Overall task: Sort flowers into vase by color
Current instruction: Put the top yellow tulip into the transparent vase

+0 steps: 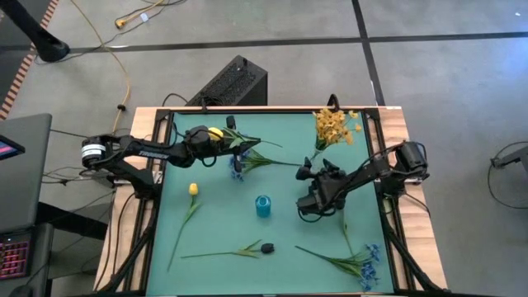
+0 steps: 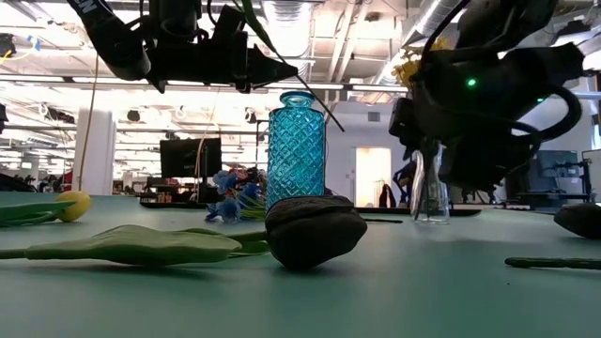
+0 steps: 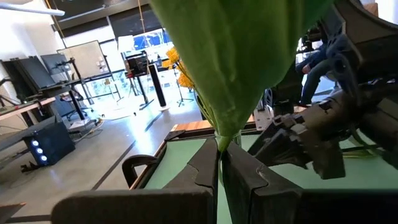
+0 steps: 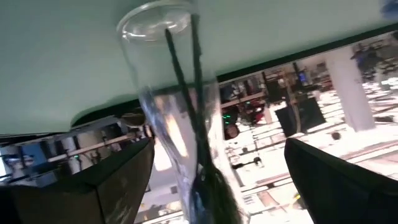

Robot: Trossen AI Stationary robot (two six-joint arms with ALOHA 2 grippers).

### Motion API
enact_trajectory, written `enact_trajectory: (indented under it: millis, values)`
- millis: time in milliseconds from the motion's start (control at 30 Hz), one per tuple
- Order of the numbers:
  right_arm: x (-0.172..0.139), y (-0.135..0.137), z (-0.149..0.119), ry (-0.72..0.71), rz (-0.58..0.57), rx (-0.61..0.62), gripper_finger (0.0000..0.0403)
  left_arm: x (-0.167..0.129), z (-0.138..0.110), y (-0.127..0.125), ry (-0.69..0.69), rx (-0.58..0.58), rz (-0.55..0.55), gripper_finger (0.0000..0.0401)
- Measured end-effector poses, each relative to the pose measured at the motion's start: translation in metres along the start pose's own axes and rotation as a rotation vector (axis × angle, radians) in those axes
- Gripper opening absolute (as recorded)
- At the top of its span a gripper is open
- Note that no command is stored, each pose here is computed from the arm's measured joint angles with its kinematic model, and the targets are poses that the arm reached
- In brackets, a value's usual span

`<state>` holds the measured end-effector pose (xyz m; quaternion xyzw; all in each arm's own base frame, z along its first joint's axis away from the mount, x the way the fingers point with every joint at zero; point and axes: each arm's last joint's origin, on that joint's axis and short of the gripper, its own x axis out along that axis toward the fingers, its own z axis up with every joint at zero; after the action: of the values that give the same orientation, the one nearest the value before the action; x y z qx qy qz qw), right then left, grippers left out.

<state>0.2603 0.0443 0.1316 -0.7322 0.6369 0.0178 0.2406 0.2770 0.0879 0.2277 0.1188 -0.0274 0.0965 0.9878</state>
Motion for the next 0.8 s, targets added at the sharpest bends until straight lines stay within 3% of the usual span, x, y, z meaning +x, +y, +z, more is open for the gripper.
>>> enact_trajectory:
  millis: [100,233,333,433,567,667,800]
  values:
    - [-0.009,0.000,0.004,-0.015,-0.036,0.006,0.0387,0.000,0.000,0.000,0.000,-0.001,0.000,0.0000]
    - [-0.022,-0.002,0.007,-0.040,-0.081,0.109,0.0387,0.000,0.000,0.000,0.000,-0.007,-0.001,0.0000]
    - [-0.036,-0.008,0.008,-0.102,-0.092,0.262,0.0387,0.000,0.000,-0.001,-0.007,-0.026,-0.026,0.0000]
    - [-0.053,-0.016,0.008,-0.214,-0.050,0.492,0.0387,0.000,0.002,-0.001,-0.026,-0.055,-0.062,0.0000]
    - [-0.073,-0.029,0.004,-0.379,0.141,0.846,0.0387,0.006,0.014,-0.002,-0.079,-0.122,-0.161,0.0000]
    - [-0.080,-0.034,0.003,-0.475,0.402,1.087,0.0387,0.016,0.027,-0.005,-0.102,-0.139,-0.219,0.0000]
    - [-0.081,-0.026,0.009,-0.518,0.753,1.215,0.0386,0.029,0.047,-0.010,-0.096,-0.091,-0.270,0.0000]
